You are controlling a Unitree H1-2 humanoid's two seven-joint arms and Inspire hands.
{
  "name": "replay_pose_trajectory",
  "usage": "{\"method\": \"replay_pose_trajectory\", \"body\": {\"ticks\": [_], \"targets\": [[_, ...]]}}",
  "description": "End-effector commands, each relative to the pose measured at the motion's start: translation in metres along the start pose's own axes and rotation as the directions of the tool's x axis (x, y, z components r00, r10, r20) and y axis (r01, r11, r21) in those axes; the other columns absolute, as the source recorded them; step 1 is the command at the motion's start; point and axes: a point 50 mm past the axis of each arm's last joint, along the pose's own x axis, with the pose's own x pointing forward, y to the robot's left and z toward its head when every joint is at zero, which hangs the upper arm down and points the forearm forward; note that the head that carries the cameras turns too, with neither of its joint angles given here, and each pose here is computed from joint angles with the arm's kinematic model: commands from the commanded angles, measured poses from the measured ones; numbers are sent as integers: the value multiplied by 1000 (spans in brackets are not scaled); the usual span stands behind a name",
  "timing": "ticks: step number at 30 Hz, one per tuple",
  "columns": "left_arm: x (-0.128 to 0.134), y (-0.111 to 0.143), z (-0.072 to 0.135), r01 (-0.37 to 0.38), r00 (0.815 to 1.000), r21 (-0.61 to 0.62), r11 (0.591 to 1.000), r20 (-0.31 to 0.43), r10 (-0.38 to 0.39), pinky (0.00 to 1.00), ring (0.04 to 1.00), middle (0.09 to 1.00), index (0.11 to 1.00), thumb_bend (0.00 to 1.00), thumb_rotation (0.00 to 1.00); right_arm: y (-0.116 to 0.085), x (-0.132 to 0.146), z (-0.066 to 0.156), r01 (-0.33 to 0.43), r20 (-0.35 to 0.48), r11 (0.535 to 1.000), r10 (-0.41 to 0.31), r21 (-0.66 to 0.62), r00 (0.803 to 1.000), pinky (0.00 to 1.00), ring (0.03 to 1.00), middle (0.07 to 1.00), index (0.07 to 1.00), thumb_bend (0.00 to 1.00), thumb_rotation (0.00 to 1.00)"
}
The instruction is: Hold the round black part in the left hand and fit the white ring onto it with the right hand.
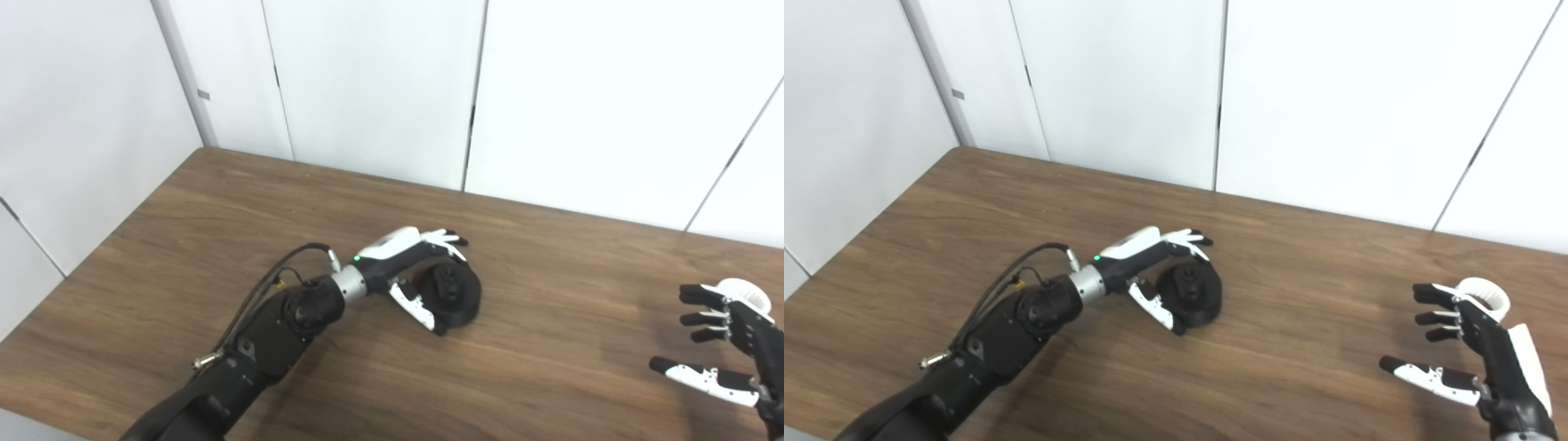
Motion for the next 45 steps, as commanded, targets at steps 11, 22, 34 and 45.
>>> {"method": "replay_pose_trajectory", "body": {"ticks": [11,22,34,45], "targets": [[17,-53,33,127,988,-18,992,96,-124,1000,1000,943,485,521,77,-10,12,19,30,93,1000,-30,-8,995,550,646,737,726,706,56],[17,-94,40,223,970,-53,973,111,-216,1000,1000,946,485,520,78,-9,14,20,36,104,999,-35,-10,994,543,641,739,723,708,69],[4,-96,27,264,960,49,963,83,-267,1000,1000,940,485,520,77,-3,20,34,40,148,999,-36,-25,988,533,640,746,721,701,65],[-31,-67,3,281,958,53,958,49,-284,994,1000,935,487,521,75,-2,59,67,141,207,983,-114,-121,972,563,672,748,731,675,132]]}}
